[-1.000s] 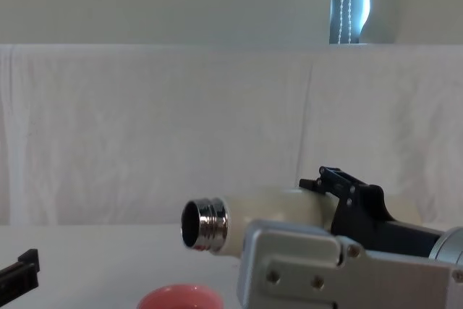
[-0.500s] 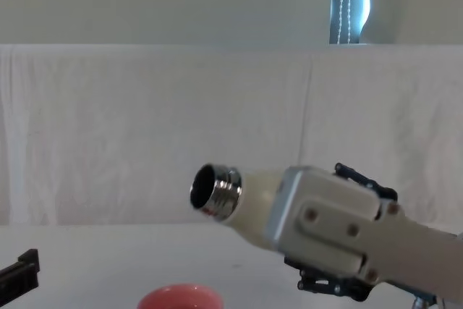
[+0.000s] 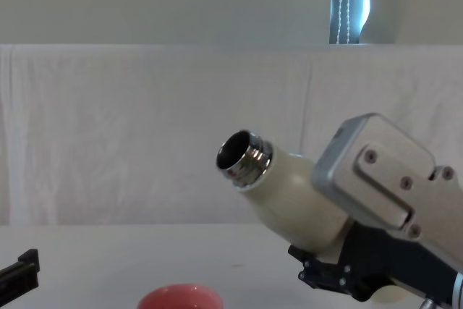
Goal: Grasp the thermos with one hand and pour water into the cup lid.
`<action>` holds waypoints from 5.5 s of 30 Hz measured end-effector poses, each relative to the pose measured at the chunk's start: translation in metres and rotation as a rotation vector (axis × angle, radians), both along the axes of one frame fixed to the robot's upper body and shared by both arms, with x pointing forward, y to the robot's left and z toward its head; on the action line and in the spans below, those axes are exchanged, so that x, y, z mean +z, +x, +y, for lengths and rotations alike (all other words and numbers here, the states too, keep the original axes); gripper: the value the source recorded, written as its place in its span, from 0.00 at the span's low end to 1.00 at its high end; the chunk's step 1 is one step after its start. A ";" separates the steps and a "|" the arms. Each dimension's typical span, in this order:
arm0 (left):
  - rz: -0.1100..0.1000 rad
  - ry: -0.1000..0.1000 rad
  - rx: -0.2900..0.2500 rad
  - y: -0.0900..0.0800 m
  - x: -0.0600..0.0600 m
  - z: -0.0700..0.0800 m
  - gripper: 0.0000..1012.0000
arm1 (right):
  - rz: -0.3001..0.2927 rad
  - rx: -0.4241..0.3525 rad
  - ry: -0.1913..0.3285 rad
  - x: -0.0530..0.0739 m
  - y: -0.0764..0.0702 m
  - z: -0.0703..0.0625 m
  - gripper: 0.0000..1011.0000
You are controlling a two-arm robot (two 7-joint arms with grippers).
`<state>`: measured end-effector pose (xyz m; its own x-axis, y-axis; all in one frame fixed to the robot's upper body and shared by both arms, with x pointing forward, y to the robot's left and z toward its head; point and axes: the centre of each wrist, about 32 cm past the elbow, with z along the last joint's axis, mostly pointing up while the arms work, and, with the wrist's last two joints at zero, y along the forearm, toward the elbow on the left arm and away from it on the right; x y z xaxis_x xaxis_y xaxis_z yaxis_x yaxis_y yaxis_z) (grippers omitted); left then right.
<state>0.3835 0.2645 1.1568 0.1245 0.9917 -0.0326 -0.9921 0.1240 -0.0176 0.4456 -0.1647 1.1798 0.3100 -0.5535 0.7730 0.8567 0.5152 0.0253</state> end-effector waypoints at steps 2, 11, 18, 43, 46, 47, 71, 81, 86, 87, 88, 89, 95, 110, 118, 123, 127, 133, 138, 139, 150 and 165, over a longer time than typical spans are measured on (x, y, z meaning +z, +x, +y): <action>0.000 0.000 0.000 0.000 0.000 0.000 0.99 | 0.006 -0.001 0.017 -0.001 0.000 0.000 0.94; 0.000 0.000 0.000 0.000 0.000 0.000 0.99 | 0.039 -0.002 0.125 -0.006 -0.002 -0.003 0.94; 0.000 0.000 0.000 0.000 0.000 0.000 0.99 | 0.064 -0.006 0.214 -0.010 -0.003 -0.005 0.94; 0.000 0.000 0.000 0.000 0.000 0.000 0.99 | 0.082 -0.009 0.297 -0.014 -0.003 -0.008 0.94; 0.000 0.000 0.000 0.000 0.000 0.000 0.99 | 0.096 -0.007 0.340 -0.016 -0.003 -0.008 0.94; 0.000 0.000 0.000 0.000 0.000 0.000 0.99 | 0.096 -0.007 0.340 -0.016 -0.003 -0.008 0.94; 0.000 0.000 0.000 0.000 0.000 0.000 0.99 | 0.229 -0.017 0.624 -0.031 -0.007 -0.018 0.94; 0.000 0.000 0.000 0.000 0.000 0.000 0.99 | 0.273 -0.036 0.686 -0.034 -0.011 -0.021 0.94; 0.000 0.000 0.000 0.000 0.000 0.000 0.99 | 0.286 -0.035 0.709 -0.034 -0.011 -0.020 0.94; 0.000 0.000 0.000 0.000 0.000 0.000 0.99 | 0.289 -0.034 0.717 -0.034 -0.011 -0.019 0.94; 0.000 0.000 0.000 0.000 0.000 0.000 0.99 | 0.290 -0.033 0.720 -0.034 -0.011 -0.019 0.94; 0.000 0.000 0.000 0.000 0.000 0.000 0.99 | 0.291 -0.031 0.726 -0.034 -0.010 -0.018 0.94; 0.000 0.000 0.000 0.000 0.000 0.000 0.99 | 0.300 -0.038 0.738 -0.036 -0.007 -0.017 0.94; 0.000 0.000 0.000 0.000 0.000 0.000 0.99 | 0.296 -0.063 0.746 -0.039 0.005 -0.018 0.94; 0.000 0.000 0.000 0.000 0.000 0.000 0.99 | 0.301 -0.067 0.767 -0.040 0.009 -0.017 0.95; 0.000 0.000 0.000 0.000 0.000 0.000 0.99 | 0.306 -0.071 0.784 -0.042 0.013 -0.017 0.95; 0.000 0.000 0.000 0.000 0.000 0.000 0.99 | 0.306 -0.071 0.792 -0.041 0.016 -0.017 0.94; 0.000 0.000 0.000 0.000 0.000 0.000 0.99 | 0.305 -0.071 0.797 -0.041 0.020 -0.017 0.94; 0.000 0.000 0.000 0.000 0.000 0.000 0.99 | 0.307 -0.072 0.801 -0.041 0.023 -0.017 0.94; 0.000 0.000 0.000 0.000 0.000 0.000 0.99 | 0.307 -0.072 0.802 -0.041 0.023 -0.016 0.94; 0.000 0.000 0.000 0.000 0.000 0.000 0.99 | 0.312 -0.073 0.813 -0.041 0.027 -0.017 0.94; 0.000 0.000 0.000 0.000 0.000 0.000 0.99 | 0.312 -0.073 0.812 -0.041 0.026 -0.017 0.95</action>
